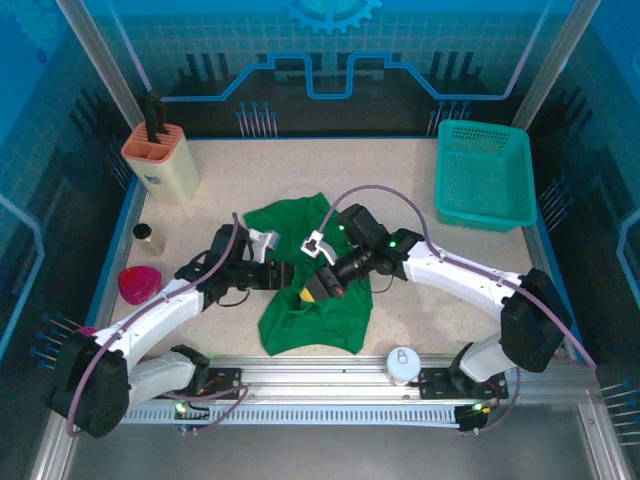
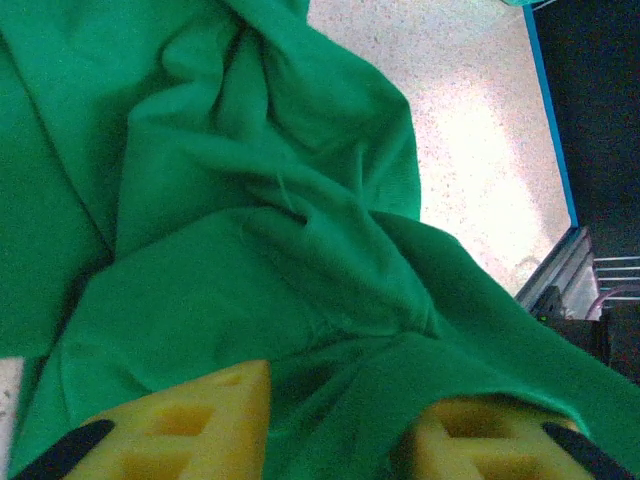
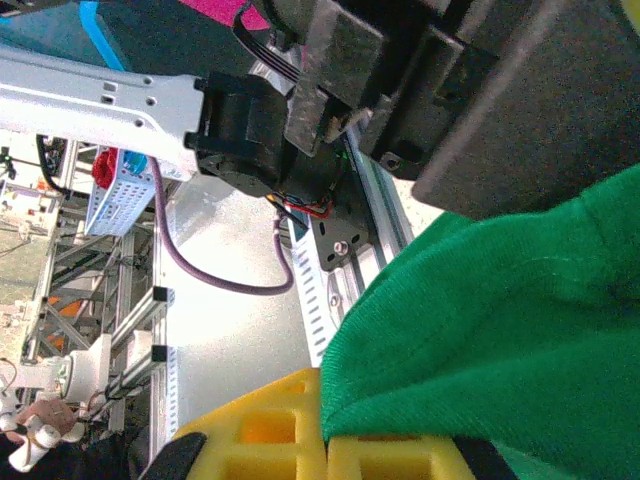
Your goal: Fold the inside-out t-shirt
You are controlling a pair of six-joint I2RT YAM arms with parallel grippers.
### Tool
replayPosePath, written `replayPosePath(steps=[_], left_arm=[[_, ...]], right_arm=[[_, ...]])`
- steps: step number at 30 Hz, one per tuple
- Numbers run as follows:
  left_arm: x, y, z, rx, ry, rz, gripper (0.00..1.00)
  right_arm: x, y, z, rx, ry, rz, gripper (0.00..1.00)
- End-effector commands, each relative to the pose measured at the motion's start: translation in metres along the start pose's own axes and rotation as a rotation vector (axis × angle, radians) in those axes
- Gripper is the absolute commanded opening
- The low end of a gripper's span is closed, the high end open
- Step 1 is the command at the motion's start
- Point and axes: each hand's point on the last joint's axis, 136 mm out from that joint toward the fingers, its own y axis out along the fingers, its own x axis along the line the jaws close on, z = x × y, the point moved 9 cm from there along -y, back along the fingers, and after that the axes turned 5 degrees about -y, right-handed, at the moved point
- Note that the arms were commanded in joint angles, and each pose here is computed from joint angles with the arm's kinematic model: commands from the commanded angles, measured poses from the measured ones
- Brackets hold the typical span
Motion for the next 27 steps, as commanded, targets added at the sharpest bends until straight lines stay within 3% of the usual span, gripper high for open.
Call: replayPosePath(steps=[1, 6, 8, 11, 12, 18, 19, 22, 27], left_arm=[[-0.009, -0.006, -0.003, -0.038, 0.038, 0.067, 0.40], [-0.037, -0.013, -0.008, -0.058, 0.167, 0.348, 0.44], [-0.046, -0.016, -0.012, -0.071, 0.193, 0.401, 0.33], [-0.051, -0.017, -0.020, -0.070, 0.216, 0.381, 0.05], [-0.052, -0.017, -0.021, -0.057, 0.213, 0.373, 0.00], [-0.051, -0.015, -0.025, -0.056, 0.189, 0.353, 0.00], [-0.049, -0.015, -0.024, -0.062, 0.169, 0.316, 0.03], [-0.036, -0.017, -0.018, -0.082, 0.090, 0.201, 0.38], [-0.015, -0.015, -0.001, -0.002, -0.123, 0.049, 0.49]], right_arm=[[0.003, 0.006, 0.002, -0.001, -0.011, -0.042, 0.08], [-0.011, 0.000, -0.003, -0.086, 0.061, 0.045, 0.17], [-0.013, -0.009, -0.010, -0.184, 0.090, 0.011, 0.22], [-0.008, -0.022, -0.010, -0.308, 0.051, 0.032, 0.34], [-0.008, -0.026, -0.006, -0.323, 0.027, 0.079, 0.36], [-0.001, -0.053, 0.013, -0.244, -0.113, 0.529, 0.47], [-0.003, -0.057, 0.016, -0.235, -0.102, 0.579, 0.48], [-0.002, -0.060, 0.020, -0.202, -0.094, 0.595, 0.49], [-0.003, -0.064, 0.025, -0.151, -0.130, 0.625, 0.51]])
